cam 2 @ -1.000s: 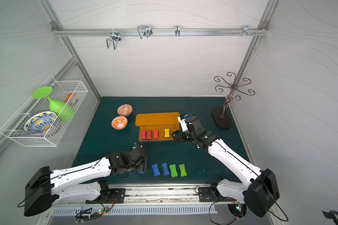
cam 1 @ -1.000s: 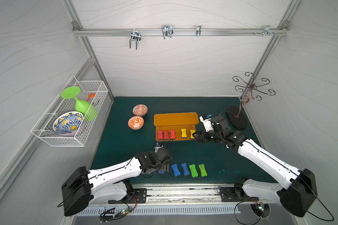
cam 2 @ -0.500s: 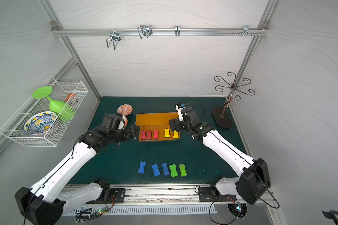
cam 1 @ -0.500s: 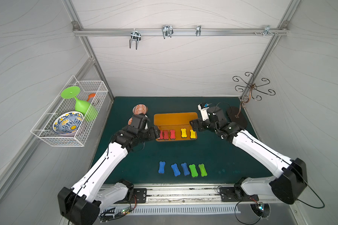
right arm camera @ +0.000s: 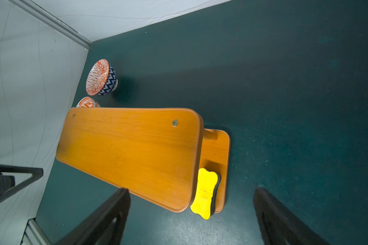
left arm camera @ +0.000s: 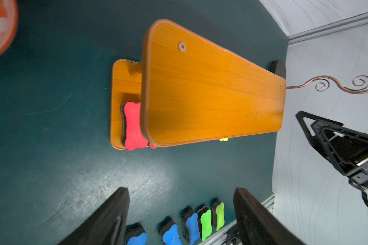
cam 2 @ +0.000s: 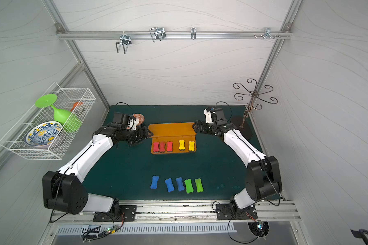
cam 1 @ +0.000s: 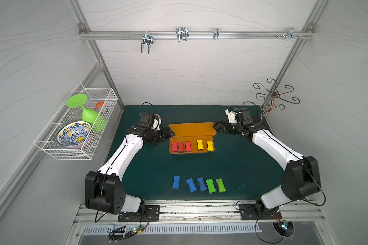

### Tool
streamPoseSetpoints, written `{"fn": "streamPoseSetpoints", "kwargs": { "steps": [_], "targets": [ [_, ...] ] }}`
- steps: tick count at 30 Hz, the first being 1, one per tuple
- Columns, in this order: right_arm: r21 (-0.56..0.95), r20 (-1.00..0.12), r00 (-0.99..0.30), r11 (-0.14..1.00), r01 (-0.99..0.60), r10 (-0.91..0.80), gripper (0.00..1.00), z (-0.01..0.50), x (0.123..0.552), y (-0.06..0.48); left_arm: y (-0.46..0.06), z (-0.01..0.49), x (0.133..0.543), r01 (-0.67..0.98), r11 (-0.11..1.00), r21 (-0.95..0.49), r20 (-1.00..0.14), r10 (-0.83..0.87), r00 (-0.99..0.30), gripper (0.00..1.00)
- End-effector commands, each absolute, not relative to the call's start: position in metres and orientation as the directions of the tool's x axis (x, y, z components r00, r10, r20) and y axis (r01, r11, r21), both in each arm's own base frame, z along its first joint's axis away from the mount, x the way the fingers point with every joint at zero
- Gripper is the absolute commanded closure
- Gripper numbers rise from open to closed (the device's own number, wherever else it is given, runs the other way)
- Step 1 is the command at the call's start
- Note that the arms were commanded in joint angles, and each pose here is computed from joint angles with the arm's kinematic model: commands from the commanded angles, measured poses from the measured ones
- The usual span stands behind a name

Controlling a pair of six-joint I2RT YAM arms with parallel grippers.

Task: Remove the whiteboard erasers from the shelf
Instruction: Adjust the shelf at the center of the board.

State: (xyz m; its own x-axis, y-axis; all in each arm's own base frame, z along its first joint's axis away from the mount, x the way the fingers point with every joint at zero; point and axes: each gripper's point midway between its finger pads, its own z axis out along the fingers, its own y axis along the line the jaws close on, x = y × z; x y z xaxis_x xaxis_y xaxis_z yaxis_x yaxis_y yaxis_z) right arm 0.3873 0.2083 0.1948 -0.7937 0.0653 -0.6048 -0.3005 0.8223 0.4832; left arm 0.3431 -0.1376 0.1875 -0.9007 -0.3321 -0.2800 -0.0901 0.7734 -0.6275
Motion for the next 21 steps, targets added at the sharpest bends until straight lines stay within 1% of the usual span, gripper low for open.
{"fn": "streamPoseSetpoints", "kwargs": {
  "steps": [1, 4, 7, 11, 14, 17, 21],
  "targets": [
    [0.576, -0.555, -0.829, 0.75, -0.324, 0.068, 0.12, 0.197, 0.378, 0.226, -0.147, 0.199, 0.357, -0.041, 0.736, -0.676, -0.309, -0.334, -0.891, 0.21],
    [0.607, -0.529, -0.846, 0.727, -0.32, 0.069, 0.17, 0.192, 0.372, 0.231, -0.147, 0.195, 0.358, -0.046, 0.733, -0.678, -0.304, -0.337, -0.891, 0.23],
    [0.618, -0.502, -0.862, 0.724, -0.306, 0.064, 0.19, 0.182, 0.368, 0.232, -0.146, 0.188, 0.356, -0.057, 0.737, -0.674, -0.295, -0.339, -0.893, 0.26],
    [0.623, -0.475, -0.878, 0.727, -0.288, 0.059, 0.23, 0.169, 0.369, 0.234, -0.143, 0.182, 0.355, -0.068, 0.752, -0.656, -0.296, -0.339, -0.893, 0.27],
    [0.641, -0.46, -0.886, 0.714, -0.282, 0.063, 0.27, 0.165, 0.371, 0.238, -0.14, 0.176, 0.355, -0.08, 0.764, -0.641, -0.29, -0.337, -0.896, 0.29],
    [0.656, -0.45, -0.89, 0.702, -0.277, 0.069, 0.33, 0.162, 0.375, 0.242, -0.138, 0.172, 0.358, -0.085, 0.776, -0.625, -0.292, -0.333, -0.897, 0.33],
    [0.664, -0.442, -0.894, 0.697, -0.272, 0.072, 0.47, 0.157, 0.383, 0.246, -0.136, 0.169, 0.361, -0.078, 0.792, -0.605, -0.307, -0.323, -0.895, 0.41]
  ]
}}
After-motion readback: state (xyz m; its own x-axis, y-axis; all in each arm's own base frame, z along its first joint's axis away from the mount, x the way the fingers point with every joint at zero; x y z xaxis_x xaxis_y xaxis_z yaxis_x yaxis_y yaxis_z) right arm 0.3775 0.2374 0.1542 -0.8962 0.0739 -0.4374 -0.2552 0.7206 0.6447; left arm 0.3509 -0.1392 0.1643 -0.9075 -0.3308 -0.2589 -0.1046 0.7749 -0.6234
